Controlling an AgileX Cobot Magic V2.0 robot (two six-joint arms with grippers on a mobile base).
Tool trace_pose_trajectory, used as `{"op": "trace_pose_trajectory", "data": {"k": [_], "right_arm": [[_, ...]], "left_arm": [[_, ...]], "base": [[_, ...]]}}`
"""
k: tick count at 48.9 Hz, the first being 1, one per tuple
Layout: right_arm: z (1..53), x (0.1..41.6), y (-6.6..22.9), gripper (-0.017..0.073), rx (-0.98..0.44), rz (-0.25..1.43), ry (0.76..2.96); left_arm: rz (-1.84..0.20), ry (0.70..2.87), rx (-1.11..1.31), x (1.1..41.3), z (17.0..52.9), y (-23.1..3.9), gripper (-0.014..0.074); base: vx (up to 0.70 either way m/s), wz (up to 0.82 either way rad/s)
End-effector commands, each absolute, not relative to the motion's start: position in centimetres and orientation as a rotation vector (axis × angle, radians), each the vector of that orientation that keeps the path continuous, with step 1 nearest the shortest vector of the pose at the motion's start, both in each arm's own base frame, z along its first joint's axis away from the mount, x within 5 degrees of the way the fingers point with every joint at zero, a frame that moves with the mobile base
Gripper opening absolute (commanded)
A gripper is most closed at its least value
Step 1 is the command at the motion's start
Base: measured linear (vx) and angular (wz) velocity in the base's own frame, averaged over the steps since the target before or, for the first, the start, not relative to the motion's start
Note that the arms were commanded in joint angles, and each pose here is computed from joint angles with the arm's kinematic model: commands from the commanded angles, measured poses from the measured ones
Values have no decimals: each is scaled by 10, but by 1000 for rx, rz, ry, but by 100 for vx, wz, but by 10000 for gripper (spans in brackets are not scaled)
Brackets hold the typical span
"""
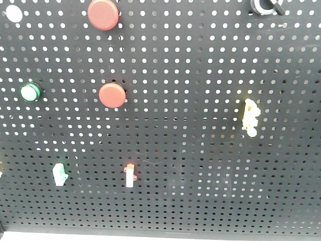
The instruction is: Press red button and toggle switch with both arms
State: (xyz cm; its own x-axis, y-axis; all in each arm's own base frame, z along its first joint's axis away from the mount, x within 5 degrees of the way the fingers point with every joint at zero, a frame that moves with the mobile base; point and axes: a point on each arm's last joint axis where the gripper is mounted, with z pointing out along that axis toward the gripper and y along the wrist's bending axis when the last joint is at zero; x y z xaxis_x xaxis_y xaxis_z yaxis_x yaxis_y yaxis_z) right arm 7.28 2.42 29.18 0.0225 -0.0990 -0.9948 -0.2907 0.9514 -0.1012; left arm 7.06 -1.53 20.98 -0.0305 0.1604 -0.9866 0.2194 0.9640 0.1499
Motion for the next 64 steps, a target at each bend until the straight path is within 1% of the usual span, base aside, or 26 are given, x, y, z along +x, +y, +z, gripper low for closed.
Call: {"op": "trace_pose_trajectory", "data": {"k": [1,3,6,12,54,59,64], "right_arm": [[305,74,20,-3,-269,118,1494],[305,74,20,-3,-269,118,1494],[305,74,20,-3,-269,118,1494],[305,74,20,-3,-269,118,1494],[305,74,20,-3,-269,118,1494],[306,74,19,-3,-302,46,1476],[302,74,19,-3,-283,73,1519]], "left_arm": [[-51,1469,108,66,209,-6,2],[-57,1471,83,64,201,-5,2],[-53,1509,106,60,196,-6,2],[-30,1518,130,56,193,-6,2],[-31,1524,128,57,193,-6,2],[-31,1524,128,57,193,-6,2],[-31,1524,128,57,193,-6,2]], "base": [[0,0],[0,0],[0,0],[0,0],[0,0],[0,0],[0,0]]}}
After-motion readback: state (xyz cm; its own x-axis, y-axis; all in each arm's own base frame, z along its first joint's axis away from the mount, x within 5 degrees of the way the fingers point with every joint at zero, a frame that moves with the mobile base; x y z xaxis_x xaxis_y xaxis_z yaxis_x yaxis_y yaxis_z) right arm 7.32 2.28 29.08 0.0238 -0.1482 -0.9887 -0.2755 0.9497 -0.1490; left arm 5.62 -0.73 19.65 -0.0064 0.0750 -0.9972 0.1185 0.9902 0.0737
